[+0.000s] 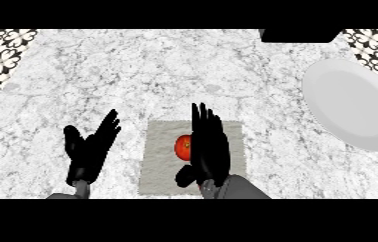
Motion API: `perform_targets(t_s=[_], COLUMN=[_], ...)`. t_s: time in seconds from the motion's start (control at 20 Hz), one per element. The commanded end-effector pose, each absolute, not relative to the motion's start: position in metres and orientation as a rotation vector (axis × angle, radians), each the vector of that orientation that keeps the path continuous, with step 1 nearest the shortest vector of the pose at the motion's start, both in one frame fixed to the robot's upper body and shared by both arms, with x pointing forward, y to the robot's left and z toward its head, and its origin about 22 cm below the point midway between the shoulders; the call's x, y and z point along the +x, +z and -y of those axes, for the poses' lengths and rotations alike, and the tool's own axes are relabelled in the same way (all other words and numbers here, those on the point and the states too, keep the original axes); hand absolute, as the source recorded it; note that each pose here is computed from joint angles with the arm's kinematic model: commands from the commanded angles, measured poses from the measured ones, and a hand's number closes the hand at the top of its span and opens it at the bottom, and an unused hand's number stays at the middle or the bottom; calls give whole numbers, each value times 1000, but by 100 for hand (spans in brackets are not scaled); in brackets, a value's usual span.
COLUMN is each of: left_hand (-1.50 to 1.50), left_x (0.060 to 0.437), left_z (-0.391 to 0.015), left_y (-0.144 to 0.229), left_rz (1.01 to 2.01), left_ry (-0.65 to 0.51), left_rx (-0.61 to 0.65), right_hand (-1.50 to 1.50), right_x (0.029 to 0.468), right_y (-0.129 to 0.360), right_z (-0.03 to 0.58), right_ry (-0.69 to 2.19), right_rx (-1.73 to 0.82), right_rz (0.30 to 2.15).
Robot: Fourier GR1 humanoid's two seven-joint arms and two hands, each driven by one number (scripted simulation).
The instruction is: Pick the tomato from the placemat and place it in the plate
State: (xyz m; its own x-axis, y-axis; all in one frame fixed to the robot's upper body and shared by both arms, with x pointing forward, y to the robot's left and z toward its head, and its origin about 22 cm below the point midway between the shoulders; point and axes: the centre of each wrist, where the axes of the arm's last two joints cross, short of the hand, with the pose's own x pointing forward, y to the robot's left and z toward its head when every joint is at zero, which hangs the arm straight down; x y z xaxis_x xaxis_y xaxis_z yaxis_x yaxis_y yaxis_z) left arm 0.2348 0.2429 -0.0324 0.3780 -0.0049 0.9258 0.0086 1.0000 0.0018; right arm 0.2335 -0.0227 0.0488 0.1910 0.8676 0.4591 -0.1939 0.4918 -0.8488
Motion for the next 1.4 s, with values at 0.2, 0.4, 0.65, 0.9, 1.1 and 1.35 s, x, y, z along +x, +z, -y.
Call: perform_targets(t_s=[0.2,0.4,0.65,0.9,1.1,1.35], left_hand=[0,0,0,0,0,0], left_x=[226,232,224,229,240,238], left_z=[-241,-241,-234,-232,-255,-239], left_y=[-31,-35,-25,-48,-31,-37], left_rz=[1196,1176,1196,1195,1191,1216], left_ry=[-3,-11,-13,-28,-16,-26], left_rx=[0,5,-6,-8,-4,5], right_hand=[-150,-150,150,150,150,150], right_x=[237,254,246,247,261,365], right_y=[16,21,-2,7,-18,33], right_z=[15,18,21,5,19,98], right_ry=[802,830,987,976,1009,490], right_rx=[-776,-750,-722,-798,-832,-1062], right_rz=[1009,1006,932,994,1016,755])
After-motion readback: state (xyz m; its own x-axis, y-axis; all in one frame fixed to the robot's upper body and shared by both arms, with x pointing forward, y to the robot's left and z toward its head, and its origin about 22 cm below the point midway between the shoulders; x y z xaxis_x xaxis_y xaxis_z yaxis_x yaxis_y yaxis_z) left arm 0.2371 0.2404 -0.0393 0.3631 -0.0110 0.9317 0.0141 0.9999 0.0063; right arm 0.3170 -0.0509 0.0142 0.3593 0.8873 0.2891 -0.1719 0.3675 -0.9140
